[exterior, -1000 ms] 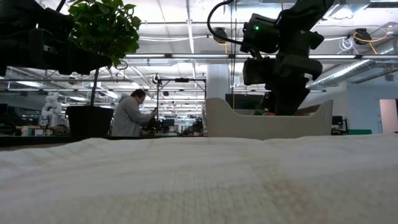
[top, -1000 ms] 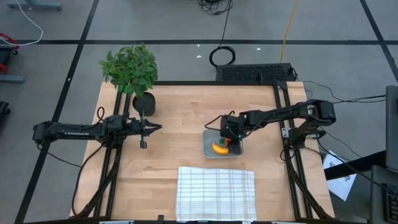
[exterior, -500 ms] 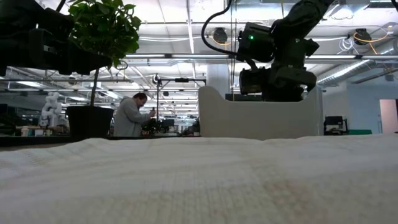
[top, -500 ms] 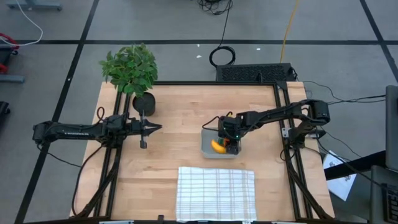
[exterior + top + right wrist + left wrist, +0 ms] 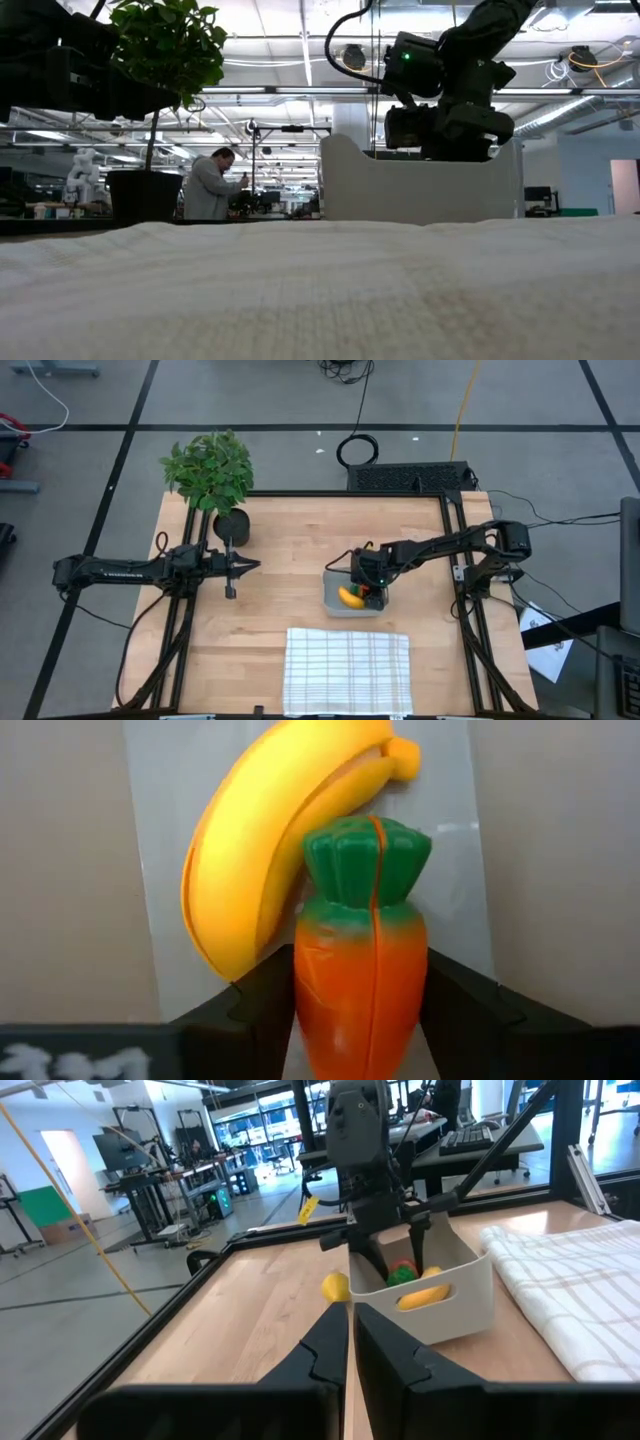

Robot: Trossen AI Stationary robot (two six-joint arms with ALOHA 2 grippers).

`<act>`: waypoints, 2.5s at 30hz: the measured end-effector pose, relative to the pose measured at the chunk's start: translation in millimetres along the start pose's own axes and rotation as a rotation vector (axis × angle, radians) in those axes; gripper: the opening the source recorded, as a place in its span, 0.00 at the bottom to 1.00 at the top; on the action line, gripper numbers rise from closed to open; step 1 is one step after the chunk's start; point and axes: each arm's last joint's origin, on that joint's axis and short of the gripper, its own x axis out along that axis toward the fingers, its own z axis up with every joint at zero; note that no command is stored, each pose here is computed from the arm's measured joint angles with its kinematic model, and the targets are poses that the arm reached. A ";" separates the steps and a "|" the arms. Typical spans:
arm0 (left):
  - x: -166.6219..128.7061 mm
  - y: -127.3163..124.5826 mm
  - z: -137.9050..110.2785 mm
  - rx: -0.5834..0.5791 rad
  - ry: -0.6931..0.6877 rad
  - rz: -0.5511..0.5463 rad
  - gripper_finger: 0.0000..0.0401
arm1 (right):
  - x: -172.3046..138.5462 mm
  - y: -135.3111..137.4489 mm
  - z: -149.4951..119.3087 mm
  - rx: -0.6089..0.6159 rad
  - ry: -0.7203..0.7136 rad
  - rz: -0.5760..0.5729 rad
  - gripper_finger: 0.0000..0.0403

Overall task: Pick and placing Produce into tupperware
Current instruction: Put the orange carrot into the gray bin, then put the yellow lemon into the gray bin

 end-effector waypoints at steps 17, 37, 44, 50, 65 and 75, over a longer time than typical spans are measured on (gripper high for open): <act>0.0 -0.1 -0.4 -0.003 0.004 -0.001 0.06 | -2.6 5.7 -1.4 0.010 0.004 -0.001 0.52; 0.0 -0.2 -0.7 -0.026 0.007 -0.002 0.06 | 1.3 23.3 -3.3 -0.109 0.003 -0.051 0.53; 0.0 -0.3 -1.4 -0.033 0.014 -0.003 0.06 | 1.4 25.5 -4.1 -0.099 0.010 -0.051 0.53; 0.0 -0.4 -1.9 -0.033 0.020 -0.004 0.06 | -1.7 30.9 -1.8 -0.121 0.026 -0.050 0.53; 0.0 -0.6 -2.7 -0.043 0.028 -0.005 0.06 | -19.6 50.8 15.6 -0.204 0.011 -0.195 0.53; 0.0 -0.6 -2.6 -0.049 0.027 -0.005 0.06 | -41.8 54.9 19.5 -0.172 -0.028 -0.211 0.53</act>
